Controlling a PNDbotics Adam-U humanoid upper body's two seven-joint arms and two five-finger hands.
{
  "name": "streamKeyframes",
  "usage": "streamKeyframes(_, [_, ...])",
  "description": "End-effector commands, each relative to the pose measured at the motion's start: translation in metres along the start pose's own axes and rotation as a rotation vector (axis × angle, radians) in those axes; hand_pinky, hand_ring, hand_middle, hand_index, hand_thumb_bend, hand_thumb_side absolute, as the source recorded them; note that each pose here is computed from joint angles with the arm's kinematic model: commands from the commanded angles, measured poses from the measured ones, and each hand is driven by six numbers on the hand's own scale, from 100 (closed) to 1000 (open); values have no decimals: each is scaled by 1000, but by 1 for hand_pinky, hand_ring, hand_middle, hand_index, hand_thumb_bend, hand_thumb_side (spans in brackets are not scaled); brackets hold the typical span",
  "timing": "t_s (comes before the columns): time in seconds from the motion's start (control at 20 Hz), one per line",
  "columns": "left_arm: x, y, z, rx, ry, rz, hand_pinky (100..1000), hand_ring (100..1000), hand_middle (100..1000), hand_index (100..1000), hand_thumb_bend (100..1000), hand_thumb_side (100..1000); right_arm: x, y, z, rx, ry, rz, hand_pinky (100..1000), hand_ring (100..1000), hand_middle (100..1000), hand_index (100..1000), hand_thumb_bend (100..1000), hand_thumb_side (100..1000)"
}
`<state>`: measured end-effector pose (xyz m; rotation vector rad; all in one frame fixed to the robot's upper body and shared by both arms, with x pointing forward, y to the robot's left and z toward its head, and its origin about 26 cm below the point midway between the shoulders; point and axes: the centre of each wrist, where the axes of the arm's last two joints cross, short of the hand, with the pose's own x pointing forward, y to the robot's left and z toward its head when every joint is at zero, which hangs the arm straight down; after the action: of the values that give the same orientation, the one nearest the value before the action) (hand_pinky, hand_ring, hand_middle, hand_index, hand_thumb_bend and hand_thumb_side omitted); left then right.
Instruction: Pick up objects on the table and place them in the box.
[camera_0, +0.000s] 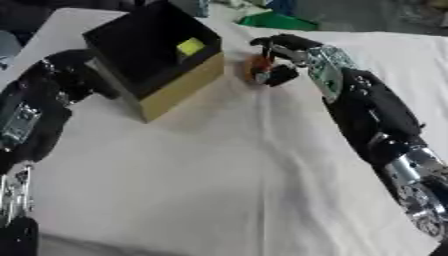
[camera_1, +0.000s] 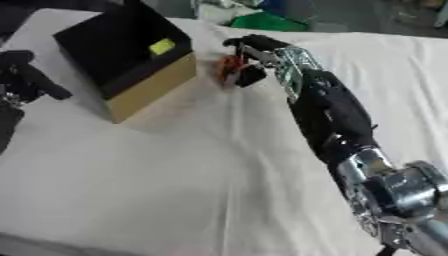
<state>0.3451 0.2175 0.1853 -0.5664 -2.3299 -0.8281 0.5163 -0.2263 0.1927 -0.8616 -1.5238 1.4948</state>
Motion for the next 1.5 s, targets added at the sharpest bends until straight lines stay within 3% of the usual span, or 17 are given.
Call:
streamKeyframes(0.05, [9, 5, -5, -12, -22, -30, 700, 621, 594, 868, 100, 759, 2, -16, 0, -120, -19, 38, 825, 562, 312, 933, 100, 166])
streamKeyframes(0.25, [9, 5, -4, -9, -19, -28, 700, 621, 595, 868, 100, 757, 7, -23, -1, -231, -59, 24, 808, 508, 234, 917, 100, 164])
streamKeyframes(0.3, [9, 5, -4, -8, -18, -28, 700, 621, 595, 868, 100, 756, 9, -25, -1, -251, -71, 19, 806, 502, 226, 915, 100, 232])
streamKeyframes(0.35, [9, 4, -3, -7, -16, -27, 700, 621, 595, 868, 100, 756, 11, -29, -2, -271, -87, 13, 805, 498, 222, 913, 100, 166])
streamKeyframes(0.7, [8, 4, 0, 2, -6, -25, 700, 621, 596, 867, 100, 753, 24, -57, 0, -389, -171, -24, 802, 481, 210, 914, 100, 149])
streamKeyframes(0.9, [8, 3, 1, 4, -3, -23, 700, 621, 596, 867, 100, 751, 41, -73, -2, -430, -248, -43, 805, 482, 213, 920, 100, 147])
streamKeyframes(1.2, [7, 1, 0, -5, -6, -14, 699, 621, 596, 867, 100, 750, 90, -86, -11, -391, -433, -3, 810, 524, 265, 934, 100, 119])
streamKeyframes(1.5, [8, -1, -3, -12, -18, -4, 699, 620, 595, 867, 100, 750, 126, -73, -23, -294, -535, 42, 821, 557, 303, 932, 100, 152])
